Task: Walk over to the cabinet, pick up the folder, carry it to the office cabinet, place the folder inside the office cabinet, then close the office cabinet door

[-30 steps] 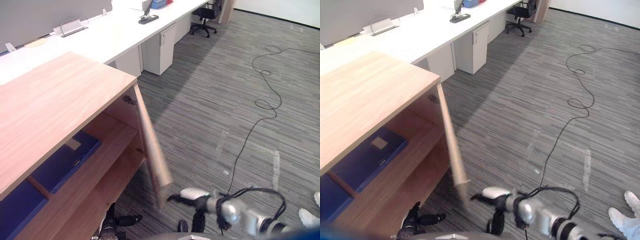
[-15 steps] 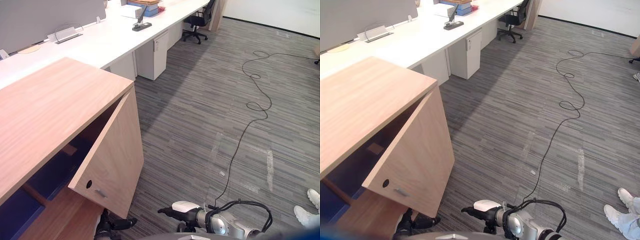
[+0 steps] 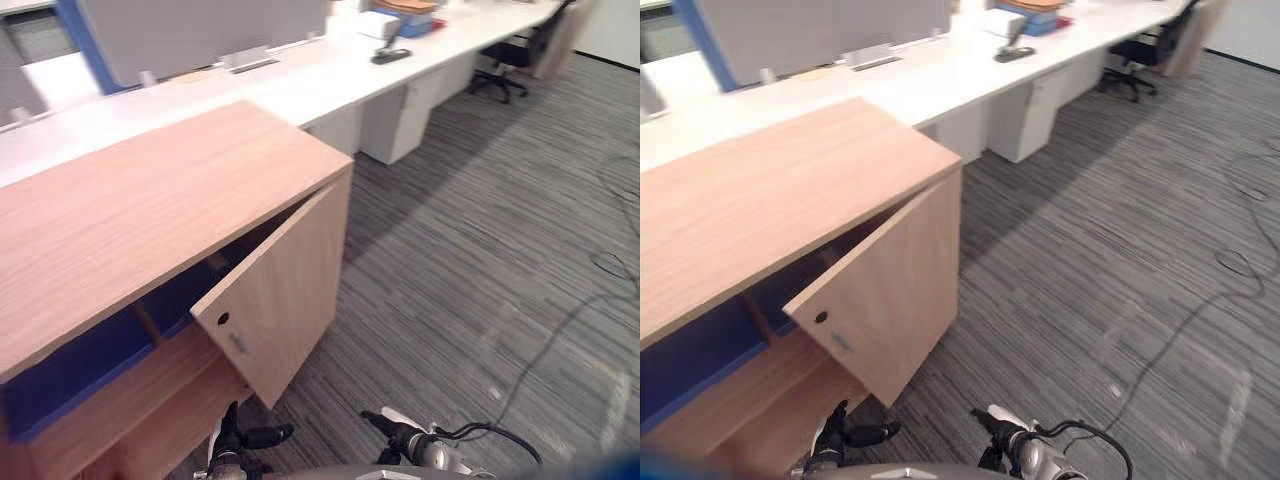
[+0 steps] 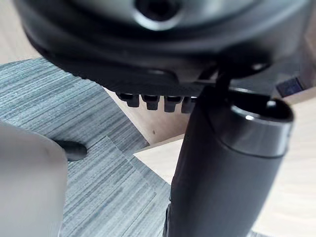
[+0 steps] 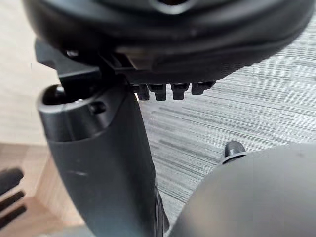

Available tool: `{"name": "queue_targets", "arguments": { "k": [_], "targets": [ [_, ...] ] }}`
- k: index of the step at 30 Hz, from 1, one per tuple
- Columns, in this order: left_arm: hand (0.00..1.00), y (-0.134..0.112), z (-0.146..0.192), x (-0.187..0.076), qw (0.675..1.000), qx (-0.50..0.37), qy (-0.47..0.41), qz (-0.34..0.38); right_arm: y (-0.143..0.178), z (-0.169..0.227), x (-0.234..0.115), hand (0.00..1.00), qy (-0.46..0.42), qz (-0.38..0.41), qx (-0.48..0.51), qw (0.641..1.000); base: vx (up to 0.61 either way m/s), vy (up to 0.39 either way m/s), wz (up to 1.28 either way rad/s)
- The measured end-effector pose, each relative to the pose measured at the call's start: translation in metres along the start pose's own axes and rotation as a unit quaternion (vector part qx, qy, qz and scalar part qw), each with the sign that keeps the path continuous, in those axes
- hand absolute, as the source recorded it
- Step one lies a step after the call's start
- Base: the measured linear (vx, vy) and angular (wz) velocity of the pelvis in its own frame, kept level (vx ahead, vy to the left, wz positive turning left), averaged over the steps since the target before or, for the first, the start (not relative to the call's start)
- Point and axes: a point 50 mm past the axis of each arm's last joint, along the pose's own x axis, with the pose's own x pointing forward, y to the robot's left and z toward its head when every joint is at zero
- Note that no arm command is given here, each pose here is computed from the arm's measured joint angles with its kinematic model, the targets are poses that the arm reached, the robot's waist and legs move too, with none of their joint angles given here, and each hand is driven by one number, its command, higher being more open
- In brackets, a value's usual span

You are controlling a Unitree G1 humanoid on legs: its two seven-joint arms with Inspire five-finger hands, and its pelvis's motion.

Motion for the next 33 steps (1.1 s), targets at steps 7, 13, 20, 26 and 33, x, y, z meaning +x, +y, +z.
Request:
{"name": "queue_targets", "arguments": {
  "k": [7, 13, 20, 26, 33],
  "targets": [
    [1.00, -0.005, 0.002, -0.002, 0.997, -0.070, 0.004, 0.012, -0.021, 0.001, 0.003, 1.00, 0.037, -0.078, 0.146, 0.985, 0.00, -0.007, 0.47],
    [1.00, 0.002, 0.010, 0.000, 0.990, -0.138, 0.004, 0.037, -0.032, 0.015, 0.006, 1.00, 0.023, -0.107, 0.227, 0.968, 0.00, 0.051, 1.02],
    [1.00, 0.006, 0.002, 0.004, 0.988, -0.136, 0.042, 0.051, -0.034, -0.011, 0.000, 1.00, 0.054, -0.147, 0.352, 0.923, -0.02, 0.128, 1.39],
    [1.00, -0.002, -0.013, -0.001, 0.978, -0.174, 0.089, 0.072, -0.013, -0.051, -0.014, 1.00, 0.117, -0.159, 0.412, 0.889, 0.09, 0.150, 0.94],
    [1.00, 0.008, -0.009, 0.001, 0.989, -0.117, 0.054, 0.078, -0.001, -0.059, -0.020, 1.00, 0.110, -0.185, 0.492, 0.844, 0.03, 0.001, 1.43]
  ]
}}
